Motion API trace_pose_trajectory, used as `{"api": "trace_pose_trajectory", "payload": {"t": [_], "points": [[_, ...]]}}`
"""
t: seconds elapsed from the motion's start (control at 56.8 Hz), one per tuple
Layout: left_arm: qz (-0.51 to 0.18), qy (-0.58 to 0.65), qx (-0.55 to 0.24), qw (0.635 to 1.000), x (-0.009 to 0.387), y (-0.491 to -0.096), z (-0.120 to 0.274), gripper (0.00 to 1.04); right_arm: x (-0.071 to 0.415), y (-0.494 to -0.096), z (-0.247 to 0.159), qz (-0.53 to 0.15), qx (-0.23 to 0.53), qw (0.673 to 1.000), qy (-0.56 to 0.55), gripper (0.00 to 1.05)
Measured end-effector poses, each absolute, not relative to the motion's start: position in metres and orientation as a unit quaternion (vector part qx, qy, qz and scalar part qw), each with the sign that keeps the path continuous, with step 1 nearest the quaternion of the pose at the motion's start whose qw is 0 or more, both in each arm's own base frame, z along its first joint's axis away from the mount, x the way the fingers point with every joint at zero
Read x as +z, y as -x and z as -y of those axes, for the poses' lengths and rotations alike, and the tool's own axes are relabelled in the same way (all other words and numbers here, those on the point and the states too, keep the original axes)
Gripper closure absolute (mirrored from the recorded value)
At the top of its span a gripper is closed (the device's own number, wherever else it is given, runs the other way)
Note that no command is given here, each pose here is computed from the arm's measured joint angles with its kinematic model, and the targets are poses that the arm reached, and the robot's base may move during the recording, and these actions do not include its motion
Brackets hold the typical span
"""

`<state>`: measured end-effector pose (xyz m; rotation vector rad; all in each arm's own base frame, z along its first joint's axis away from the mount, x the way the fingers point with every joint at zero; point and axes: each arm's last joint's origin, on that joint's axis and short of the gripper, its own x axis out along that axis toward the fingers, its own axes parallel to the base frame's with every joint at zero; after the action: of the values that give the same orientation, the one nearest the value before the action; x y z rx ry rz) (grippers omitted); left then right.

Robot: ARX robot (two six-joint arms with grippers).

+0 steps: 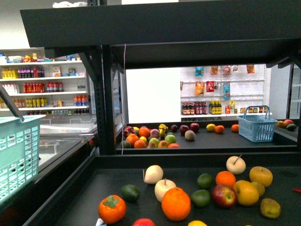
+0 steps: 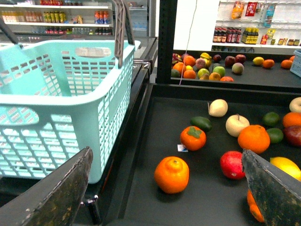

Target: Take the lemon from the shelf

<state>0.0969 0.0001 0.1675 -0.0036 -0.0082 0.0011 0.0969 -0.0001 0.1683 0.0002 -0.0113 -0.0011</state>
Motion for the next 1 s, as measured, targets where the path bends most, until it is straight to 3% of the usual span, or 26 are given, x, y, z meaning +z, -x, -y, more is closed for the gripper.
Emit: {"api": "trace_pose_trajectory", "payload": {"t": [0.493, 0.616, 1.003], "points": [[0.003, 0.002, 0.001, 1.0, 0.167, -0.097, 0.0, 0.08, 0.168, -0.097, 0.0, 0.005, 0.0, 1.0, 0.0, 0.02], [-0.091, 0.115, 0.036, 0.988, 0.167, -0.103, -0.003, 0.08, 0.168, -0.097, 0.0, 0.005, 0.0, 1.0, 0.0, 0.02], [-0.053, 0.365, -0.003, 0.93, 0.29, -0.211, -0.055, 0.08, 0.168, -0.097, 0.0, 0.005, 0.0, 1.0, 0.0, 0.02]]}}
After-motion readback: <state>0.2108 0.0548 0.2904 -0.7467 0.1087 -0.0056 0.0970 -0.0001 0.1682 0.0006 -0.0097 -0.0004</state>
